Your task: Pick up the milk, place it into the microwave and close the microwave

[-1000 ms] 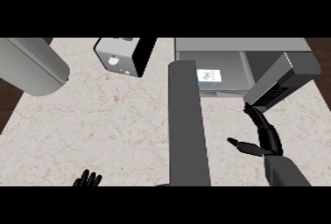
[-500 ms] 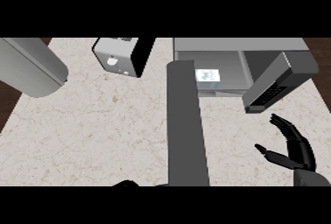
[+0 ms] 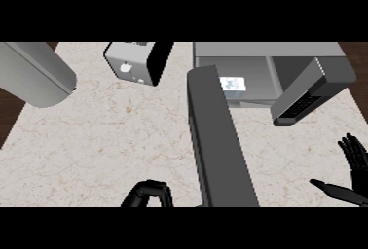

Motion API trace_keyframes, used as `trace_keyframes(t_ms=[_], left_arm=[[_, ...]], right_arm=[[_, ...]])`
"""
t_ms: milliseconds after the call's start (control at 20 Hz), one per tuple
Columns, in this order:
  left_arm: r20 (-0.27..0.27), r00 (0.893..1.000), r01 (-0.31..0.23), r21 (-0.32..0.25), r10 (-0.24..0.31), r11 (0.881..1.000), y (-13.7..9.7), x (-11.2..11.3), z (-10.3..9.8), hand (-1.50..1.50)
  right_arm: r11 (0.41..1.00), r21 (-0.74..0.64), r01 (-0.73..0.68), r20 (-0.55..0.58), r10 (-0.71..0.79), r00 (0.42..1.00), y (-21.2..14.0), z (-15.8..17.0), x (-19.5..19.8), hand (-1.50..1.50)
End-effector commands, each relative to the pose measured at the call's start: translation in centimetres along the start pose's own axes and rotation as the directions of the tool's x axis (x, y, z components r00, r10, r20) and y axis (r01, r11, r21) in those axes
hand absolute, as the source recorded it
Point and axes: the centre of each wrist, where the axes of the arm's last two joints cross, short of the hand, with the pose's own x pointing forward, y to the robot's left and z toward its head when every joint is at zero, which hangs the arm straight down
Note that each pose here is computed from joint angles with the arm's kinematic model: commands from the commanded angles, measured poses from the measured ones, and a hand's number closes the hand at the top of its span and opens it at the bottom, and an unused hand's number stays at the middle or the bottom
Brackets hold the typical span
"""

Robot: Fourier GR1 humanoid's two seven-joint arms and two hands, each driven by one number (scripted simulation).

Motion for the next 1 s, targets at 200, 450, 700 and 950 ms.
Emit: trace_keyframes(t_ms=[200, 450, 700, 950], left_arm=[[-0.12, 0.981, 0.12, -0.257, -0.155, 0.959, -2.2, -1.3, -4.1, 1.5], [-0.233, 0.954, 0.073, -0.429, -0.188, 0.9, -4.0, -2.7, -7.2, 1.5], [-0.233, 0.948, 0.074, -0.502, -0.217, 0.862, -5.6, -4.7, -7.0, 1.5], [-0.155, 0.966, 0.099, -0.517, -0.207, 0.85, -7.9, -3.5, -7.7, 1.5]], right_arm=[[0.992, 0.063, 0.107, 0.091, -0.112, 0.99, -4.1, 0.1, 1.7, -1.5], [0.99, 0.081, 0.116, 0.099, -0.124, 0.987, -3.9, 1.0, 1.4, -1.5], [0.982, 0.123, 0.142, 0.11, -0.156, 0.982, -3.8, 1.2, 1.5, -1.5], [0.973, 0.183, 0.141, 0.179, -0.174, 0.968, -2.6, -1.8, 2.9, -1.5]])
